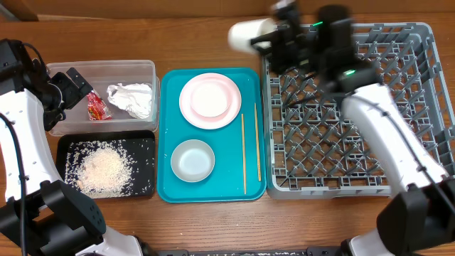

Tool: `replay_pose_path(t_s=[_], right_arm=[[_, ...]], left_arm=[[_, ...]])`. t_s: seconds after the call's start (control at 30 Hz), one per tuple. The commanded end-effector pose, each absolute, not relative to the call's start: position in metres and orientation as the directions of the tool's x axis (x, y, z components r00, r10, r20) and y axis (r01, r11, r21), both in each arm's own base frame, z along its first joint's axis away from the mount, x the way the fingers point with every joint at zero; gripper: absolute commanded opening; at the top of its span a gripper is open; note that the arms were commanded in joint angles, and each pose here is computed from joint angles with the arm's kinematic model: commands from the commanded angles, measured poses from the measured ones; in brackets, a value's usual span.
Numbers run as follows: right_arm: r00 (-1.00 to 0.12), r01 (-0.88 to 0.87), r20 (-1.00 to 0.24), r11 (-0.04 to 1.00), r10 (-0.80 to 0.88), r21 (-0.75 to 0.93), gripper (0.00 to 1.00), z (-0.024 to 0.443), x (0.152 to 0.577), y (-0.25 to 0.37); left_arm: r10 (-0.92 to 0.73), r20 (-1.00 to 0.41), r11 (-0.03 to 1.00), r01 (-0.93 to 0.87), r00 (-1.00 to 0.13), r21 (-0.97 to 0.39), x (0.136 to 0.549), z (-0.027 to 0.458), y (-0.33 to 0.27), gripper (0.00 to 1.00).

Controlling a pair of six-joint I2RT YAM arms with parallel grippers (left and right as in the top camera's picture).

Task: Sort waste into correct bins and load items into the dishwasher
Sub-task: 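Carry the cup to the rack's back corner and set it down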

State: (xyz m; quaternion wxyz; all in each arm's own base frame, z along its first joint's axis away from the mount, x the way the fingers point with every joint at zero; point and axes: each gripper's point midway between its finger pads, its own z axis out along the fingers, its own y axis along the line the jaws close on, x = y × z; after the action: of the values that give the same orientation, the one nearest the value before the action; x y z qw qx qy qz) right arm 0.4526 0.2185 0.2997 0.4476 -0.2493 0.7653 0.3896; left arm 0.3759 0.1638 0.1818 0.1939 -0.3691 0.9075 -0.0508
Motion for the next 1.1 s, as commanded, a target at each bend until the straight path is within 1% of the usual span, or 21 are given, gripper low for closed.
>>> replay_pose_path(t_s=[0.0, 0.07, 0.13, 0.23, 0.43, 0.67, 0.83, 1.07], right_arm=[[-0.428, -0.862, -0.904, 0.312, -0.027, 0.399, 0.04, 0.31, 0.436, 0.199], [-0.392, -0.894, -0.92, 0.242, -0.013, 0.378, 0.04, 0.308, 0.438, 0.183], [-0.388, -0.898, -0.922, 0.226, 0.002, 0.378, 0.04, 0.299, 0.447, 0.168], [-0.401, -0.886, -0.916, 0.246, 0.017, 0.393, 0.04, 0.277, 0.464, 0.151], [-0.422, -0.871, -0.906, 0.264, 0.028, 0.414, 0.04, 0.23, 0.49, 0.138], [-0.473, -0.843, -0.88, 0.273, 0.035, 0.464, 0.04, 0.18, 0.505, 0.133], [-0.495, -0.824, -0.868, 0.295, 0.04, 0.483, 0.04, 0.159, 0.512, 0.128], [-0.523, -0.8, -0.85, 0.313, 0.057, 0.513, 0.04, 0.151, 0.515, 0.116]], left_arm=[[-0.668, -0.348, 0.741, -0.632, -0.658, -0.226, 0.373, 0.193, 0.164, 1.0], [-0.668, -0.348, 0.741, -0.632, -0.658, -0.226, 0.373, 0.193, 0.164, 1.0], [-0.668, -0.348, 0.741, -0.632, -0.658, -0.226, 0.373, 0.193, 0.164, 1.0], [-0.668, -0.349, 0.741, -0.632, -0.658, -0.227, 0.373, 0.193, 0.164, 1.0], [-0.668, -0.348, 0.741, -0.632, -0.658, -0.226, 0.373, 0.193, 0.164, 1.0], [-0.668, -0.348, 0.741, -0.632, -0.658, -0.226, 0.373, 0.193, 0.164, 1.0], [-0.668, -0.348, 0.741, -0.632, -0.658, -0.226, 0.373, 0.193, 0.164, 1.0], [-0.668, -0.348, 0.741, -0.632, -0.658, -0.226, 0.373, 0.193, 0.164, 1.0]])
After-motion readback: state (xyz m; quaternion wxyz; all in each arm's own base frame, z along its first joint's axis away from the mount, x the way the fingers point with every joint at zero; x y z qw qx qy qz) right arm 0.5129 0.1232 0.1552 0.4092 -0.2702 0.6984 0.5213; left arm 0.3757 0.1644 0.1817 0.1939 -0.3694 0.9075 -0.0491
